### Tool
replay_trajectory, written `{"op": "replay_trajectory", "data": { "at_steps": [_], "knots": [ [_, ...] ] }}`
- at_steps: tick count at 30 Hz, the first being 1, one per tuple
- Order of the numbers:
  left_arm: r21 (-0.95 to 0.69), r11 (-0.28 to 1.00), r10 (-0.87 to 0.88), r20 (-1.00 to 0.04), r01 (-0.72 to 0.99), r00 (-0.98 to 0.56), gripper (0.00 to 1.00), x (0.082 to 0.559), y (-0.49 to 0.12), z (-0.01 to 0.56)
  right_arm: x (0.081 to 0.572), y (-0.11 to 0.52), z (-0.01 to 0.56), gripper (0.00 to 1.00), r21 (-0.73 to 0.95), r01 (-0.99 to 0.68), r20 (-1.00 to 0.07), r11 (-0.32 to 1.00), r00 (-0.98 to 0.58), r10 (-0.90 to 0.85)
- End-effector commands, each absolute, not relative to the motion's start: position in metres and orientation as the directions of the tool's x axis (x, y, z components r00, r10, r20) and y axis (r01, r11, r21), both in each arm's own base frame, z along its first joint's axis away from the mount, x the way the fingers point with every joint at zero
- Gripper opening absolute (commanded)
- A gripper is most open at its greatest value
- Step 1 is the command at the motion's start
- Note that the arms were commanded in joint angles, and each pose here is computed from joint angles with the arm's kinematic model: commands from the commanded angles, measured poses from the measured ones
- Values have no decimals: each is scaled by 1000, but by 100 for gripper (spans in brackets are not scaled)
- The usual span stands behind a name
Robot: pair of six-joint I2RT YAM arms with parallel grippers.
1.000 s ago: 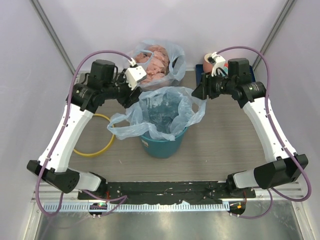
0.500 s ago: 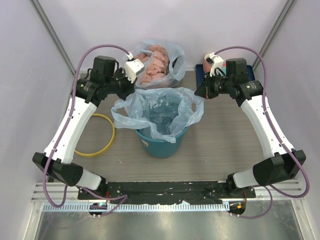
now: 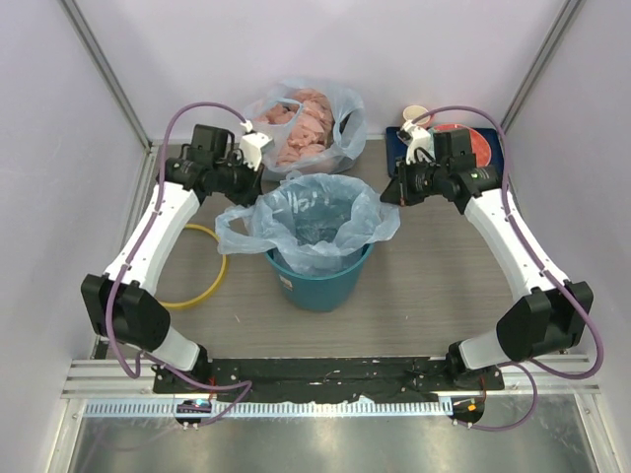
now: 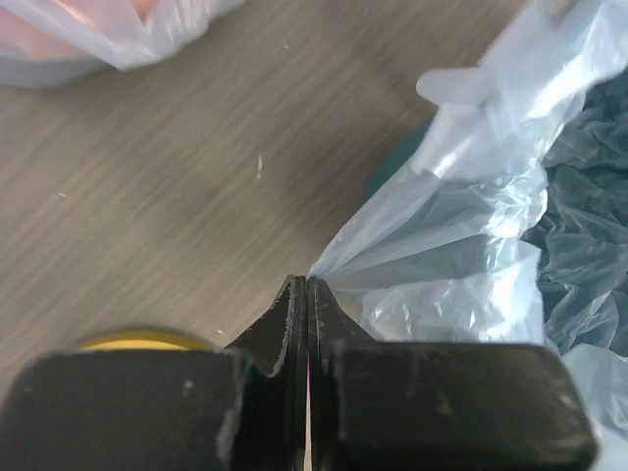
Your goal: Put the trash bags into the trash bin
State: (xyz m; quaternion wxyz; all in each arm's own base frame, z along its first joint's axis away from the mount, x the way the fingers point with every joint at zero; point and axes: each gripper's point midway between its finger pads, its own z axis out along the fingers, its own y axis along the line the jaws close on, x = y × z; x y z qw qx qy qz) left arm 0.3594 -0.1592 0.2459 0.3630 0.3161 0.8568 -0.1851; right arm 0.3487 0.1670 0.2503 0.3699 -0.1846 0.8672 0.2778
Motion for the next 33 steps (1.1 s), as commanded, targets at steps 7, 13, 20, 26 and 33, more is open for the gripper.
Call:
{"op": "replay_trajectory", "data": {
  "at_steps": [7,13,20,26,33],
  "knots": [
    [-183,756,324,-730,628,-602,4,346,-146,242,335,162,254,1,337,-532,-753,777,-648,-117],
    [-124,783,248,-836,609,-489,64,341,-120,326,337,155,309,49,331,-519,-802,788,-595,-55],
    [-20,640,312,-906,768,-284,73,276,-125,397,325,133,356,70,324,-481,-836,815,-549,8],
    [-133,406,320,-906,904,-277,80,200,-166,396,290,133,351,75,427,-428,-762,796,-644,63],
    [-160,344,432,-848,925,-307,93,178,-203,352,259,140,321,79,531,-370,-653,762,-752,90]
  ]
}}
